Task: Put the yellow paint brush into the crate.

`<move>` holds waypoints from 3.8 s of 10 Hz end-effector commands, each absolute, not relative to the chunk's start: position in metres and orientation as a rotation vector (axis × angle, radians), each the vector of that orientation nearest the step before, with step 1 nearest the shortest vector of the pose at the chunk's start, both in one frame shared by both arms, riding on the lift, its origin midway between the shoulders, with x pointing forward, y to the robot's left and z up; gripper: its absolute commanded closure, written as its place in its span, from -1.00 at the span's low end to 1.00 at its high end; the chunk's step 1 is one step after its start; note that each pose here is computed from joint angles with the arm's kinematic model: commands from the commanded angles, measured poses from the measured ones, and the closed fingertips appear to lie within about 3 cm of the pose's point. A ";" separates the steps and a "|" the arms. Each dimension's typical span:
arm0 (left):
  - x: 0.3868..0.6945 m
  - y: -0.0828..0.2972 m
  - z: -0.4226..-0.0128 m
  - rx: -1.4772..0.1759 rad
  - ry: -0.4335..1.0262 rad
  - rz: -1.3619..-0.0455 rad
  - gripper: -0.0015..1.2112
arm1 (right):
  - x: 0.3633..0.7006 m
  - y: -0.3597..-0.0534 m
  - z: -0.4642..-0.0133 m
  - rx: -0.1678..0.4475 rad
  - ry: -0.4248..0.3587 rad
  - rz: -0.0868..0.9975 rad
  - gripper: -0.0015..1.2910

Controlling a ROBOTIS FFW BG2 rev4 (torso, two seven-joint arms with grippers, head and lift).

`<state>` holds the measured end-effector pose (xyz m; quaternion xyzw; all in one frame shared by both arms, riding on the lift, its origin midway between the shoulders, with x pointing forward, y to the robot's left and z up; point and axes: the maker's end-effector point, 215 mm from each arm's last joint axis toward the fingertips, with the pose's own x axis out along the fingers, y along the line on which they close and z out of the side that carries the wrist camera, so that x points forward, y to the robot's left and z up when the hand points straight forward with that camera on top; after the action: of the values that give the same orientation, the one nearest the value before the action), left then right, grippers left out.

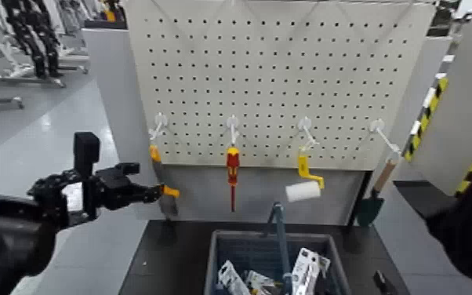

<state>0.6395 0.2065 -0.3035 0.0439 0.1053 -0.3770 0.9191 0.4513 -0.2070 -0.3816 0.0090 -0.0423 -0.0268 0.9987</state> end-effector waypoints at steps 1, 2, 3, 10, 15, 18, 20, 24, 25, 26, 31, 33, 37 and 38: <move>0.644 0.191 -0.301 0.098 0.240 -0.836 -0.81 | 0.452 -0.206 -0.382 0.020 -0.085 -0.052 -0.80; 0.646 0.188 -0.300 0.106 0.247 -0.855 -0.81 | 0.452 -0.205 -0.382 0.019 -0.083 -0.050 -0.80; 0.646 0.182 -0.300 0.109 0.257 -0.878 -0.81 | 0.452 -0.205 -0.382 0.020 -0.085 -0.050 -0.80; 0.650 0.180 -0.302 0.112 0.277 -0.878 0.50 | 0.454 -0.205 -0.381 0.023 -0.090 -0.048 -0.80; 0.652 0.180 -0.299 0.117 0.257 -0.865 0.76 | 0.453 -0.206 -0.381 0.023 -0.093 -0.049 -0.80; 0.651 0.180 -0.296 0.109 0.239 -0.861 0.83 | 0.453 -0.207 -0.382 0.024 -0.091 -0.051 -0.80; 0.646 0.176 -0.289 0.102 0.216 -0.860 0.83 | 0.453 -0.208 -0.382 0.023 -0.090 -0.053 -0.80; 0.625 0.176 -0.270 0.058 0.161 -0.833 0.83 | 0.452 -0.209 -0.383 0.022 -0.087 -0.054 -0.80; 0.619 0.175 -0.261 0.048 0.139 -0.830 0.83 | 0.453 -0.209 -0.382 0.022 -0.089 -0.054 -0.80; 0.613 0.174 -0.251 0.040 0.121 -0.826 0.83 | 0.452 -0.209 -0.384 0.022 -0.086 -0.054 -0.80; 0.585 0.164 -0.222 0.020 0.110 -0.823 0.83 | 0.452 -0.208 -0.384 0.023 -0.086 -0.055 -0.80; 0.580 0.152 -0.207 -0.002 0.093 -0.855 0.83 | 0.453 -0.207 -0.383 0.024 -0.087 -0.053 -0.80; 0.568 0.125 -0.209 -0.175 0.068 -0.929 0.83 | 0.453 -0.207 -0.383 0.025 -0.088 -0.054 -0.80; 0.566 0.119 -0.215 -0.221 0.073 -0.945 0.83 | 0.453 -0.207 -0.382 0.025 -0.090 -0.054 -0.80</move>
<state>0.5667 0.1223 -0.2121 -0.0943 0.0340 -0.4506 0.8871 0.4528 -0.2071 -0.3825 0.0126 -0.0444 -0.0269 0.9986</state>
